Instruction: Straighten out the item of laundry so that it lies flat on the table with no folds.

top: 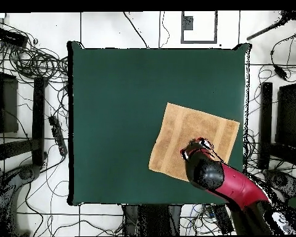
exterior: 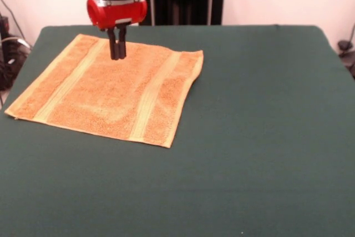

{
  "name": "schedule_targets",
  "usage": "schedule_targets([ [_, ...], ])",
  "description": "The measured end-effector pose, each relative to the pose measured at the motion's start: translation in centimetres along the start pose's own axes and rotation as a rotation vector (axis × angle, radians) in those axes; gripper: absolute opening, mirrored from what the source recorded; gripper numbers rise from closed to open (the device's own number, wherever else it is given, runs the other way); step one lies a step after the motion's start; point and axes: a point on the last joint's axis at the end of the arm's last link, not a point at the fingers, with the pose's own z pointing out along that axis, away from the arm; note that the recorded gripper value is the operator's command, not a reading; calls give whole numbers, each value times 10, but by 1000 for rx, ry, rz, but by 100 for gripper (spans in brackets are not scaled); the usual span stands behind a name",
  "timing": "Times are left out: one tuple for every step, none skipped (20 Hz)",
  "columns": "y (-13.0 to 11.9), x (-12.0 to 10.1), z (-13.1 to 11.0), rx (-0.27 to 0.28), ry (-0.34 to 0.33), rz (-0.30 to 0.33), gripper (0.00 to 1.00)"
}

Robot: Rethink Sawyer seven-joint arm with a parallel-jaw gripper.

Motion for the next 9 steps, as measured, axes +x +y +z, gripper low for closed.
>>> schedule_targets([
  [1,4,2,-5,-2,10,0],
  [1,7,3,-9,-3,17,0],
  [2,10,5,-12,-4,25,0],
  [2,13,7,-13,-6,31,0],
  [1,19,10,-14,-10,47,0],
  [1,22,11,-13,-10,52,0],
  [1,24,13,-13,-11,58,0],
  [2,27,15,-13,-11,63,0],
  [5,30,19,-13,-13,70,0],
])
